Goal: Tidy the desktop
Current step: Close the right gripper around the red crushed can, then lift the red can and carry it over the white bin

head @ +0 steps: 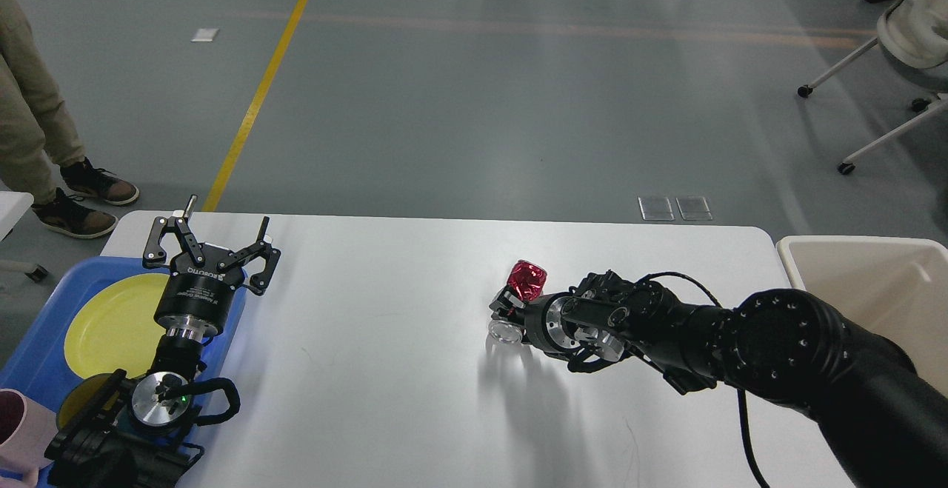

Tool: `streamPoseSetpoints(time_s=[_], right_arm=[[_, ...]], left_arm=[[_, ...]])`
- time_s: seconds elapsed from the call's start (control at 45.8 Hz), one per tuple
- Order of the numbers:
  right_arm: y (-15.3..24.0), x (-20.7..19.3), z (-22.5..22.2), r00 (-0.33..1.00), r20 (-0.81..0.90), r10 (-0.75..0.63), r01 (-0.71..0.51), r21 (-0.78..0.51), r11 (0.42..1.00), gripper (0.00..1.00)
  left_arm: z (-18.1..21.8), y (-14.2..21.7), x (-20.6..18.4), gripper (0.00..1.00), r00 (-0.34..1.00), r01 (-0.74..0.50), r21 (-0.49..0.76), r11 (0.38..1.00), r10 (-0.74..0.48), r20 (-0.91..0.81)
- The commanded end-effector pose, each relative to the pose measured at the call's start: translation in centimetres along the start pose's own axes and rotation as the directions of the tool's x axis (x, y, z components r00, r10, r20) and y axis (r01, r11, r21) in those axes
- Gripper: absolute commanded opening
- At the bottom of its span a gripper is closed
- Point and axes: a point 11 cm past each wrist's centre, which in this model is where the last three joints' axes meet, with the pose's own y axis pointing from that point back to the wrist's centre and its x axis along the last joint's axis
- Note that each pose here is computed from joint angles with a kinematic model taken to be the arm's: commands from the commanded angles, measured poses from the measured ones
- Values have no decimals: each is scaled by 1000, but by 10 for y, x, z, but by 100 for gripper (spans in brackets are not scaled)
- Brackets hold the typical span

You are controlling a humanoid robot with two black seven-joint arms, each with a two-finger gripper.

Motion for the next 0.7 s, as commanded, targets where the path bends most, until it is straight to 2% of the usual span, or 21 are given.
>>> streamPoseSetpoints(time_s=[0.0,0.153,0.328,0.437,0.677], right_arm=[[3,4,-10,1000,8,-12,12,21,1000,0],[15,30,-11,1000,9,7,-7,15,1000,0],[22,39,-13,1000,-1,-9,9,10,1000,0],[36,55,-5,1000,-7,-16,16,-39,999,0],[100,92,-12,989,-133,-62,47,-116,992,0]], left_arm=[[0,0,0,96,1000,0,-1,1000,0,-1],[0,0,0,96,1000,0,0,1000,0,0],[0,0,0,96,1000,0,-1,1000,0,-1],[0,0,0,96,1000,0,-1,1000,0,-1],[0,0,0,96,1000,-2,-1,1000,2,0]])
